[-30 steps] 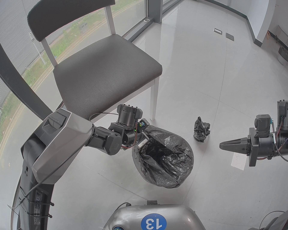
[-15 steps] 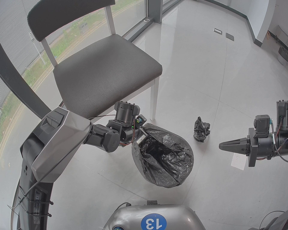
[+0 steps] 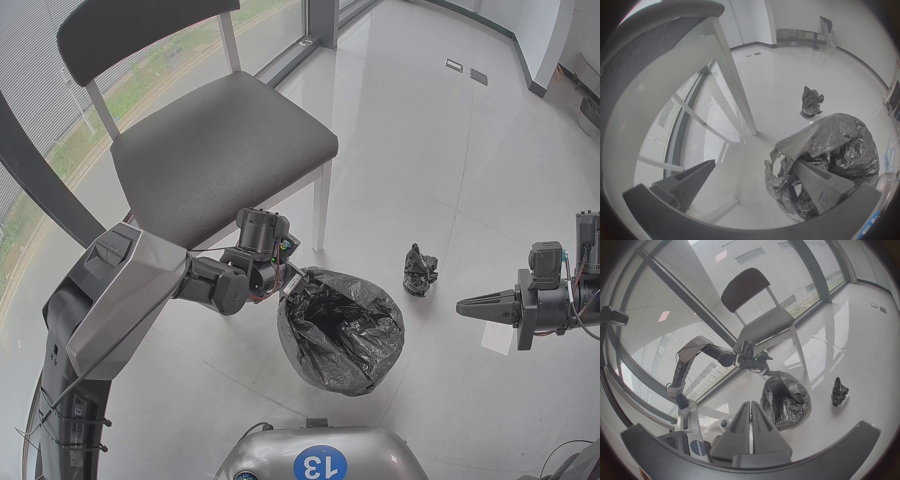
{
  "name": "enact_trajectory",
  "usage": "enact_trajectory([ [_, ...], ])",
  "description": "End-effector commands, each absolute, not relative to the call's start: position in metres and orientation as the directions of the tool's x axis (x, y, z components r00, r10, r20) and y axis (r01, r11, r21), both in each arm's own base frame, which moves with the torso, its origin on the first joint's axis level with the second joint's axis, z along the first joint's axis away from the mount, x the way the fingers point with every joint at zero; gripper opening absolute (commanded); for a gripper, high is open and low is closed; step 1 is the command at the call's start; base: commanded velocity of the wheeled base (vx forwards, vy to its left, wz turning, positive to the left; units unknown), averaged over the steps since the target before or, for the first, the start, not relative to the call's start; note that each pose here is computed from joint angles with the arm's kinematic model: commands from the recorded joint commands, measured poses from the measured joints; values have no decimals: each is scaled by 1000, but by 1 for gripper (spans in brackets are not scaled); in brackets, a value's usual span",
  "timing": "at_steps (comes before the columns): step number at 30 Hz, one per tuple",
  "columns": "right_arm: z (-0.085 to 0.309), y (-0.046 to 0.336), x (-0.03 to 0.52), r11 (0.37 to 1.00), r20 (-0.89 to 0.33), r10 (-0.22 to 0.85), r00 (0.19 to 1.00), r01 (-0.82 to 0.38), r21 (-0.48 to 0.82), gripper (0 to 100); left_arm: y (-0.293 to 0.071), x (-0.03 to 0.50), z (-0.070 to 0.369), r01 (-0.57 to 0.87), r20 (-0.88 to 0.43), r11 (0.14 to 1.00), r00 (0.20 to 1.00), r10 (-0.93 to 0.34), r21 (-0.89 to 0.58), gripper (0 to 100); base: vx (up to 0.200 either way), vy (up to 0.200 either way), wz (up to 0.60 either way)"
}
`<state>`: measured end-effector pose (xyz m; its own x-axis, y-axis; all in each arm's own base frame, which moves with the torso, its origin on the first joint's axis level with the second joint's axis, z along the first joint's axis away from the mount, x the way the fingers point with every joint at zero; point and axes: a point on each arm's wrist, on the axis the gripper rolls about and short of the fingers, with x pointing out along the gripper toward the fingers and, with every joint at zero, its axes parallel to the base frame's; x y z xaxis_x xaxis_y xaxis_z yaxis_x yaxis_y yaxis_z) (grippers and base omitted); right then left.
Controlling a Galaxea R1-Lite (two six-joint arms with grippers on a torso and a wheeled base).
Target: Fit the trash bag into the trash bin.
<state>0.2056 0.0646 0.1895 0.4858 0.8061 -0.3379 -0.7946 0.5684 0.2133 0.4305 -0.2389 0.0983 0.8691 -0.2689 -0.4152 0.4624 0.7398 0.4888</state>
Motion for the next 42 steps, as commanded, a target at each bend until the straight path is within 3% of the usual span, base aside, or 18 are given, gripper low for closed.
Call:
enact_trajectory([
  [1,188,64,204,568,-342,806,483,-794,216,0,-235,419,92,467,-457,752,854,-248,464,100,0,0,0],
  [9,187,65,205,567,-344,806,481,-795,218,0,-221,398,85,464,-491,753,844,-216,467,100,0,0,0],
  [20,186,65,206,567,-345,806,480,-795,218,0,-236,386,100,478,-465,753,847,-258,452,100,0,0,0],
  [27,188,65,206,566,-341,807,482,-796,214,0,-266,361,76,550,-523,733,794,-310,400,100,0,0,0],
  [42,186,65,206,566,-345,806,480,-796,213,0,-274,377,49,555,-544,725,786,-295,408,100,0,0,0],
])
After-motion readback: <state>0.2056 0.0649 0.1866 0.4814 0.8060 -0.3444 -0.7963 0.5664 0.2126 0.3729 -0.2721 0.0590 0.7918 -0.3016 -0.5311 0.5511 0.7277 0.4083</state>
